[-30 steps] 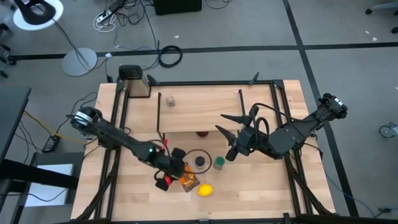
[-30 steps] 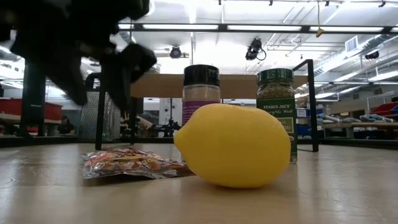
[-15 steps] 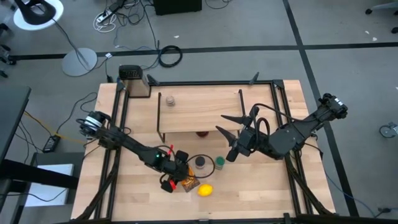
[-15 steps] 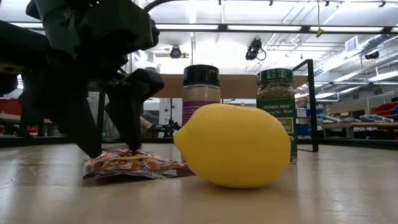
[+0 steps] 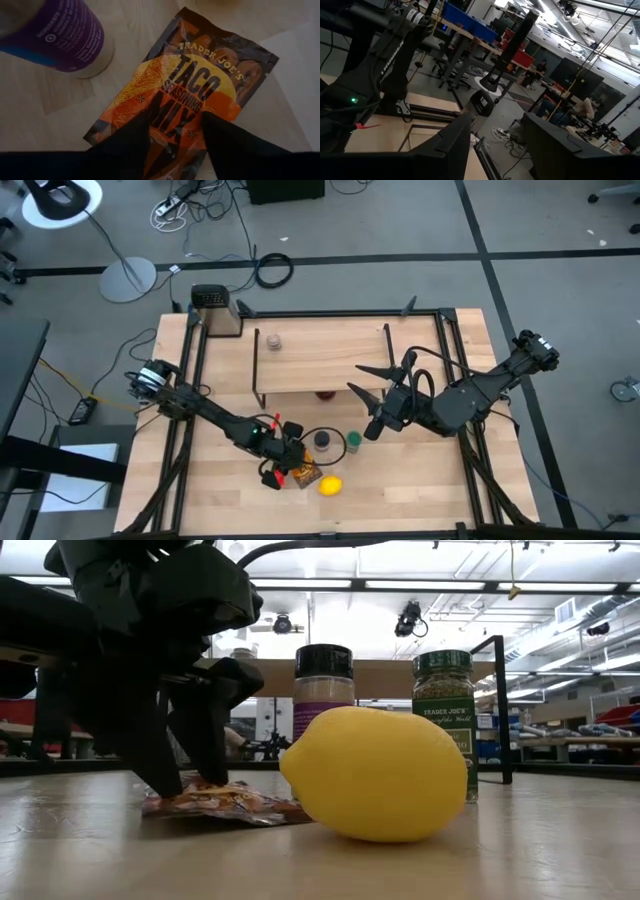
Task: Shelf spices
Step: Put the orange seasoning bag on the shelf
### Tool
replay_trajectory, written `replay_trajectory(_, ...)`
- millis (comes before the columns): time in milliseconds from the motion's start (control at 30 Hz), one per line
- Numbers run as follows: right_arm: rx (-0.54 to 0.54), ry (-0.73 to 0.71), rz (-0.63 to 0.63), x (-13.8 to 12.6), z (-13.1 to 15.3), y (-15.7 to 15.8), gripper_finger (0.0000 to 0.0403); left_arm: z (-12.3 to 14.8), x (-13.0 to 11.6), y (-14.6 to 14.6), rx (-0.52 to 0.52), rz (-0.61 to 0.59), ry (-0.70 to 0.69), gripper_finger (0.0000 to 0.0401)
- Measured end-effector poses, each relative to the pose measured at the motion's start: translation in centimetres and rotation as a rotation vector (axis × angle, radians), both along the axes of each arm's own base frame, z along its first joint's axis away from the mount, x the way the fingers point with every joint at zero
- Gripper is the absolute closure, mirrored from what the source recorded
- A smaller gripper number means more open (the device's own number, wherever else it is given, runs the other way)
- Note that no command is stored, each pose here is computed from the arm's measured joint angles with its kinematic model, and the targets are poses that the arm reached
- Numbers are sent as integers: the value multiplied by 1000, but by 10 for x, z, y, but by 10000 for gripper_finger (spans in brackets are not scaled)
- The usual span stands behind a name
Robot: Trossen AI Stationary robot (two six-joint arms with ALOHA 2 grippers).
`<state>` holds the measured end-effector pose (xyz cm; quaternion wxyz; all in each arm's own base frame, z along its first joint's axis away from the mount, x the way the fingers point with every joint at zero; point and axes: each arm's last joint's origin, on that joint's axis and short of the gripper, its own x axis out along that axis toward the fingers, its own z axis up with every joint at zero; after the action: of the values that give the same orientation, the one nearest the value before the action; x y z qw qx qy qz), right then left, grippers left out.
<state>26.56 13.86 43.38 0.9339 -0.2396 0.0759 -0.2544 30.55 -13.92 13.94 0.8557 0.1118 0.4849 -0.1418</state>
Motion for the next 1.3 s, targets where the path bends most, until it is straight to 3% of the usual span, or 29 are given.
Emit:
replay_trajectory(400, 0, 0, 0, 0, 0, 0, 224, 12, 3, -2, 11, -12, 58, 385)
replay_trajectory(600, -1, 1, 0, 0, 0, 0, 224, 37, 8, -5, 55, -16, 148, 394)
replay_trajectory(800, -1, 1, 0, 0, 0, 0, 224, 81, 14, -16, 118, -78, 169, 399)
replay_trajectory(1067, -5, 3, 12, -2, 0, 3, 224, 170, 11, -25, 397, -128, 64, 400)
replay_trajectory(1200, -5, 3, 25, -4, 0, 7, 224, 205, 10, -7, 600, -25, 5, 401)
replay_trajectory(1300, -5, 3, 38, -6, 0, 10, 224, 219, 14, 13, 663, 38, 4, 401)
